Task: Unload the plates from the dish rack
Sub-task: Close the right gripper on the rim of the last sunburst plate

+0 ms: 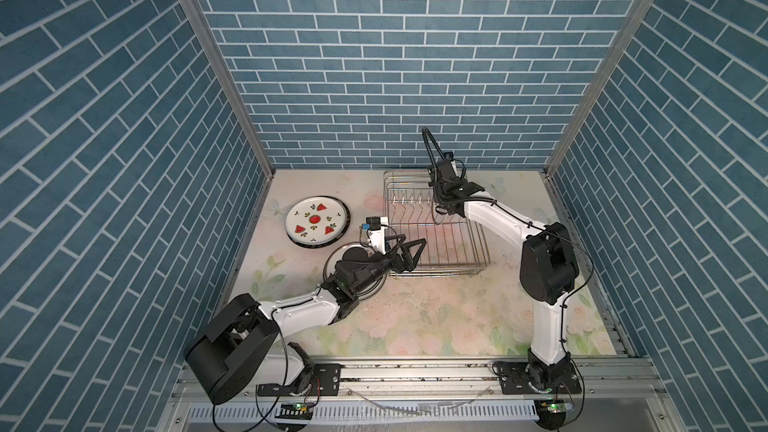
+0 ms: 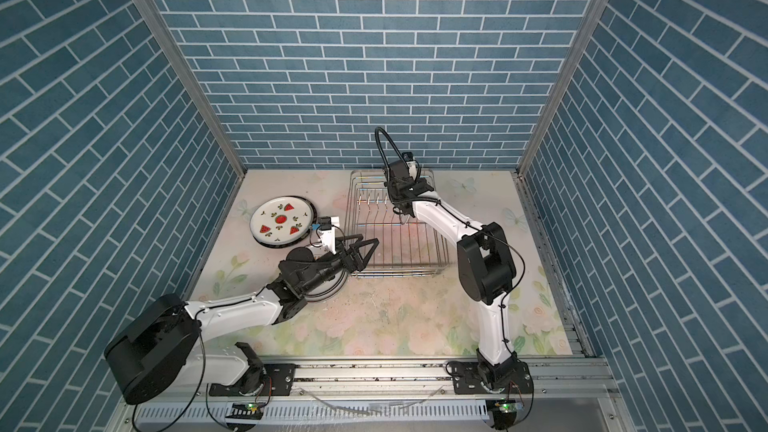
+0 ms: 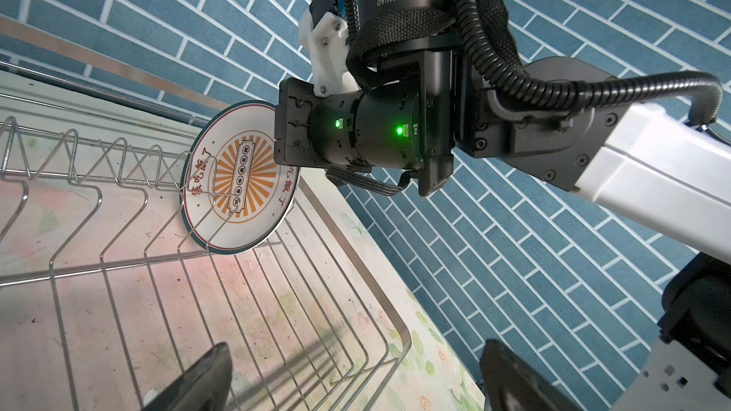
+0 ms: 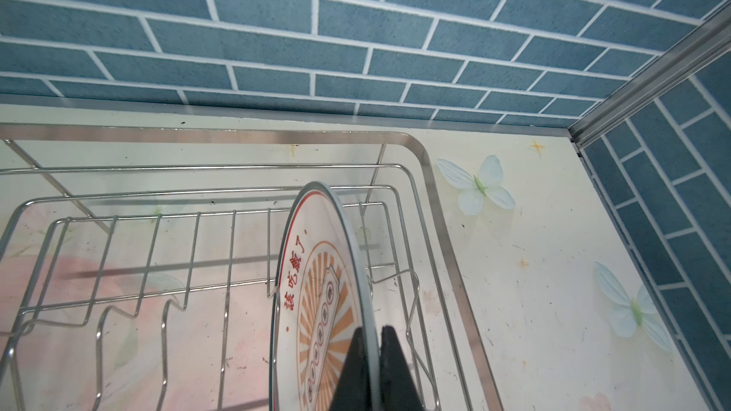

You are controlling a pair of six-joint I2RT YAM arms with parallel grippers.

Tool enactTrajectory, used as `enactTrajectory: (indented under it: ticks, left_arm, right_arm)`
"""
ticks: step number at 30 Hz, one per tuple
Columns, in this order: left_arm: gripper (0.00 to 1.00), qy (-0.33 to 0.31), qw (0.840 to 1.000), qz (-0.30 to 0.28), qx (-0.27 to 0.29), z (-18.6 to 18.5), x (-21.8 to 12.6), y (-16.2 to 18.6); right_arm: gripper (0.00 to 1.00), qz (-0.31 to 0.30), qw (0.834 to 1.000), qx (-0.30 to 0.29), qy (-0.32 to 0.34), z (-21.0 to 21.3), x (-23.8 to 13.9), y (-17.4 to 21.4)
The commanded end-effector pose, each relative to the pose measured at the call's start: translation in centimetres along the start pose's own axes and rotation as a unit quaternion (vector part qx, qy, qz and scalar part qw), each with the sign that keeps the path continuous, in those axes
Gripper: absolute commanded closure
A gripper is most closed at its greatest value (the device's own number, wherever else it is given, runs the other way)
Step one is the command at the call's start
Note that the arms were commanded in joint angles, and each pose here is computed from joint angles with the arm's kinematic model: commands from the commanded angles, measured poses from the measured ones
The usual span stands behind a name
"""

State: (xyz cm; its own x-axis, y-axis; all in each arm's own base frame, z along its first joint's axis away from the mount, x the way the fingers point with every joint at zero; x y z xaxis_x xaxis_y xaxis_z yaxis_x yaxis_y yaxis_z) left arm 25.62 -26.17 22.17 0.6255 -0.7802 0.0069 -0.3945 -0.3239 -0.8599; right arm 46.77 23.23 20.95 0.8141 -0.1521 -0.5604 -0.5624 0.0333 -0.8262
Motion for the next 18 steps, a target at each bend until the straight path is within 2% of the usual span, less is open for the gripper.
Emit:
enactTrajectory:
  ticks: [1,18]
  left_arm:
    - [0.0,0.003,1.0,-0.008,-0.001,-0.1,-0.2,0.1]
    - [0.0,0.001,1.0,-0.009,-0.004,0.2,0.1,0.5]
  right_arm:
    - [0.95,-0.024,1.0,0.013,0.014,-0.6,-0.3,-1.1]
    - [1.0,-0.082,0.997,0.007,-0.001,-1.0,-3.6,-2.7]
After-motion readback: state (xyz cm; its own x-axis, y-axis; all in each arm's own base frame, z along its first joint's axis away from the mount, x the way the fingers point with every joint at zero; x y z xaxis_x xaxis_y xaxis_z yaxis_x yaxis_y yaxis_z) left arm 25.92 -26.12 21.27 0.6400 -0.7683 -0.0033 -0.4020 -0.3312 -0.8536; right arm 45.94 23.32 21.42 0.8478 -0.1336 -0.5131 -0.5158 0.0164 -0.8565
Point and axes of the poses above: each gripper's point midway between its finger pads, its own x axis out along the fingers, its own z axis along the line the jaws close on, y = z × x, the point moved 4 cm from there along -x, back along the fingers, and after that the axes turned 10 degrees about x, right-handed, at the moved point
